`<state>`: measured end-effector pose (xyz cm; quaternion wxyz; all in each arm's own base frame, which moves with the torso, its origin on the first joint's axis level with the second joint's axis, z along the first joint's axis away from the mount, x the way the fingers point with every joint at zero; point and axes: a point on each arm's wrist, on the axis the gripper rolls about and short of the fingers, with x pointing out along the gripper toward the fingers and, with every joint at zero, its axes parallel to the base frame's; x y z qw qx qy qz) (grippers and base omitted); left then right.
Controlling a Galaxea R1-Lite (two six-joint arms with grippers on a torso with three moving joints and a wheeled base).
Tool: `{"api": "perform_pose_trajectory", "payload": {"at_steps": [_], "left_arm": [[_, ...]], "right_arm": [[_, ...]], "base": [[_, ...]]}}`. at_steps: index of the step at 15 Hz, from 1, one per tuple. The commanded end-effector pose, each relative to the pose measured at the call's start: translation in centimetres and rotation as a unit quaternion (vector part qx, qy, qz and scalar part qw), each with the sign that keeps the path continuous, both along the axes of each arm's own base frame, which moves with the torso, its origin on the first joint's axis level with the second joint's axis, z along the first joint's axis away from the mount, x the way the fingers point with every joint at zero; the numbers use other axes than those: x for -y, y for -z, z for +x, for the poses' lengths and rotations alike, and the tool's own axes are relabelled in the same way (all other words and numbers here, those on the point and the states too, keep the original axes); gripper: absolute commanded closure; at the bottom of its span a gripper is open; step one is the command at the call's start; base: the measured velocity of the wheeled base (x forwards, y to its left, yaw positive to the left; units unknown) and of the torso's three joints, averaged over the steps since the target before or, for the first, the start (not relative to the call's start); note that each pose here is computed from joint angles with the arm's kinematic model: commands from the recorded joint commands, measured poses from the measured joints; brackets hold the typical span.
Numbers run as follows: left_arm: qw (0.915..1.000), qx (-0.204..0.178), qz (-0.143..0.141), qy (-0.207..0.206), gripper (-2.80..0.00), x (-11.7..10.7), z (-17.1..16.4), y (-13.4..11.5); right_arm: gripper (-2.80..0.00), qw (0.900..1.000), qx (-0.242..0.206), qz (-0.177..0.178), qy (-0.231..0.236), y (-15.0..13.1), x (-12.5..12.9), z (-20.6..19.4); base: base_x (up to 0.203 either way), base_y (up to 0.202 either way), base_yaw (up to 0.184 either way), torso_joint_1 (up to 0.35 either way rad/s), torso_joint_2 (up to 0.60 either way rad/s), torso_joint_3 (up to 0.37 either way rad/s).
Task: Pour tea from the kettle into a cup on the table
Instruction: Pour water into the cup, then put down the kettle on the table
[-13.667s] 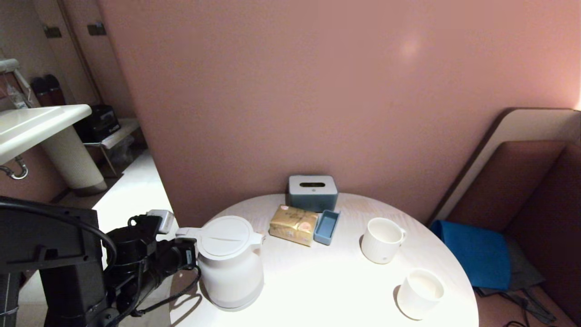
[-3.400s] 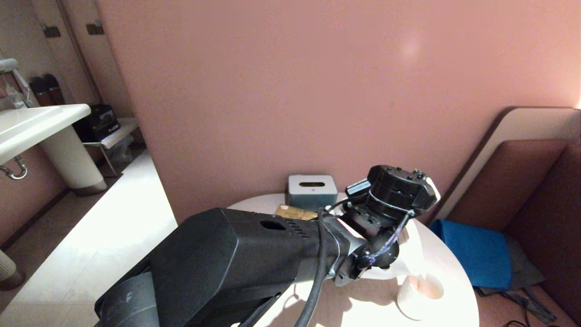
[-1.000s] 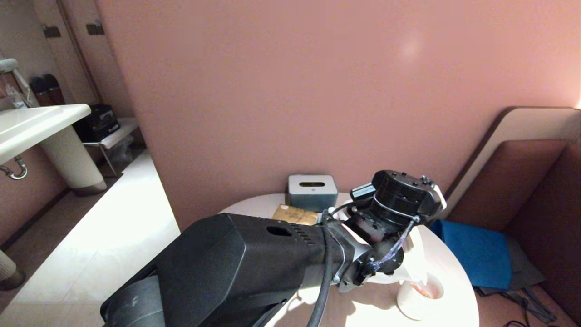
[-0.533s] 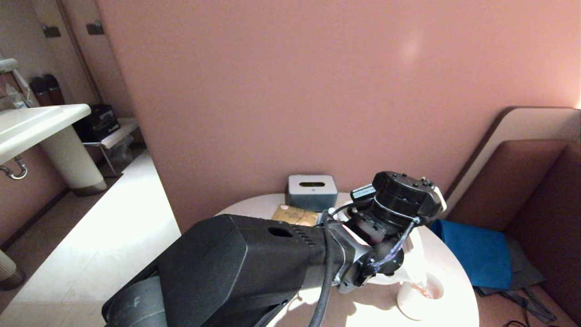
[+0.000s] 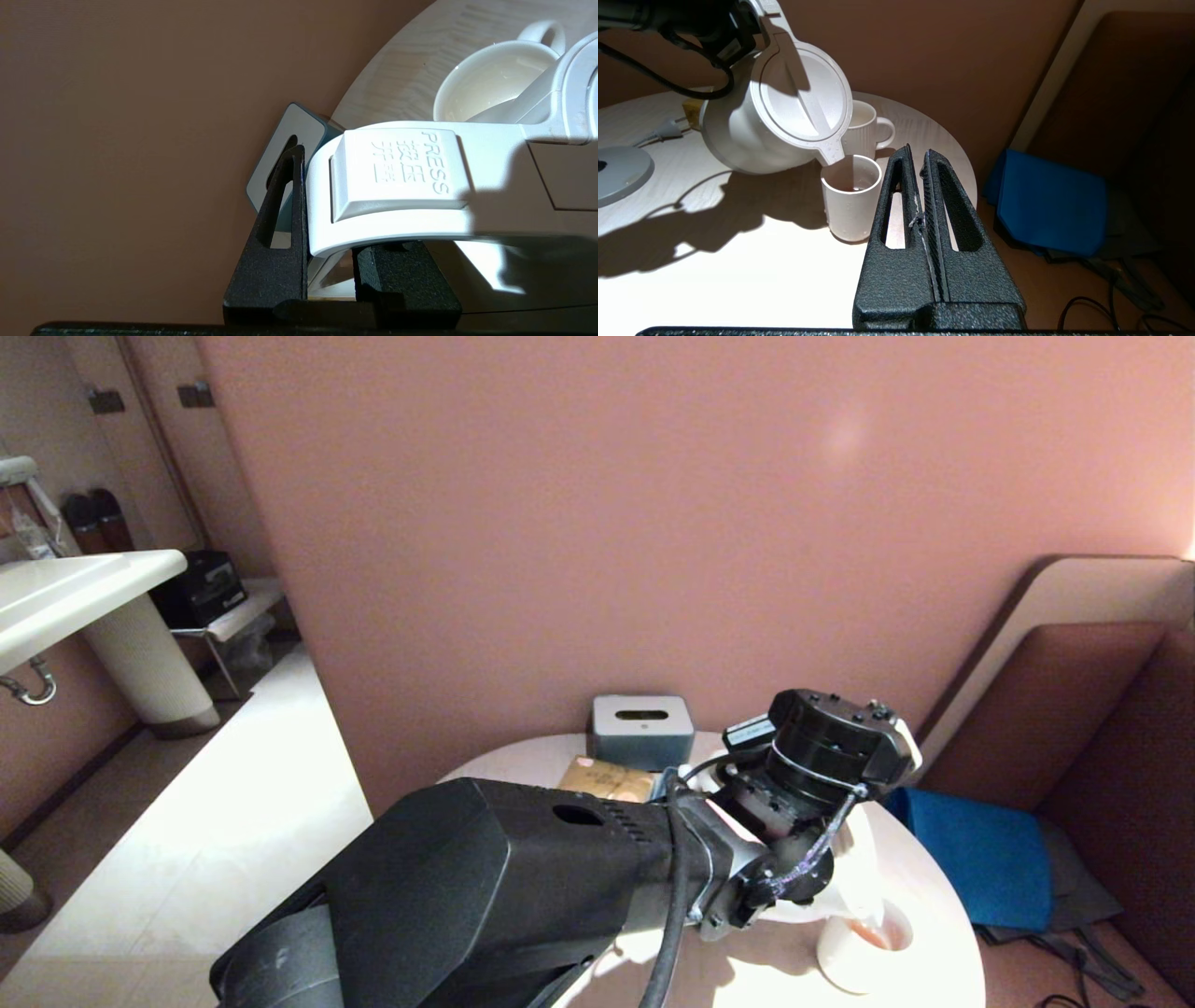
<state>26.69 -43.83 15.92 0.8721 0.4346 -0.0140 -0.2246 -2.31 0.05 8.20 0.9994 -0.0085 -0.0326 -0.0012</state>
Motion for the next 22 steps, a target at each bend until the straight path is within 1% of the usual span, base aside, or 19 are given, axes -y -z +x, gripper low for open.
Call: {"api": "perform_pose_trajectory", "payload": {"at_steps": [1,3,6,9,11,14,16,19,22], "left_arm": [[1.0,0.003,-0.007,-0.003,0.0,-0.2,0.0,-0.6],[0.9998,0.0,-0.019,-0.005,0.0,-0.3,-0.1,-0.8],[0.9988,-0.014,-0.045,-0.014,0.0,-0.5,0.0,-1.0],[0.9977,-0.022,-0.059,-0.024,0.0,-1.3,0.3,-1.4],[0.9959,-0.036,-0.077,-0.031,0.0,-1.7,0.3,-1.3],[0.9941,-0.057,-0.08,-0.046,0.0,-3.3,0.3,-1.0],[0.9891,-0.074,-0.111,-0.063,0.0,-4.6,0.5,-1.5],[0.9814,-0.092,-0.145,-0.085,0.0,-7.0,0.6,-2.5],[0.9699,-0.112,-0.188,-0.106,0.0,-10.0,0.3,-3.9]], "right_arm": [[0.0,1.0,0.0,0.0,0.0,0.0,0.0,0.0],[0.0,1.0,0.0,0.0,0.0,0.0,0.0,0.0],[0.0,1.0,0.0,0.0,0.0,0.0,0.0,0.0],[0.0,1.0,0.0,0.0,0.0,0.0,0.0,0.0],[0.0,1.0,0.0,0.0,0.0,0.0,0.0,0.0],[0.0,1.0,0.0,0.0,0.0,0.0,0.0,0.0],[0.0,1.0,0.0,0.0,0.0,0.0,0.0,0.0],[0.0,1.0,0.0,0.0,0.0,0.0,0.0,0.0],[0.0,1.0,0.0,0.0,0.0,0.0,0.0,0.0]], "base": [[0.0,0.0,0.0,0.0,0.0,0.0],[0.0,0.0,0.0,0.0,0.0,0.0],[0.0,0.0,0.0,0.0,0.0,0.0],[0.0,0.0,0.0,0.0,0.0,0.0],[0.0,0.0,0.0,0.0,0.0,0.0],[0.0,0.0,0.0,0.0,0.0,0.0],[0.0,0.0,0.0,0.0,0.0,0.0],[0.0,0.0,0.0,0.0,0.0,0.0],[0.0,0.0,0.0,0.0,0.0,0.0]]}}
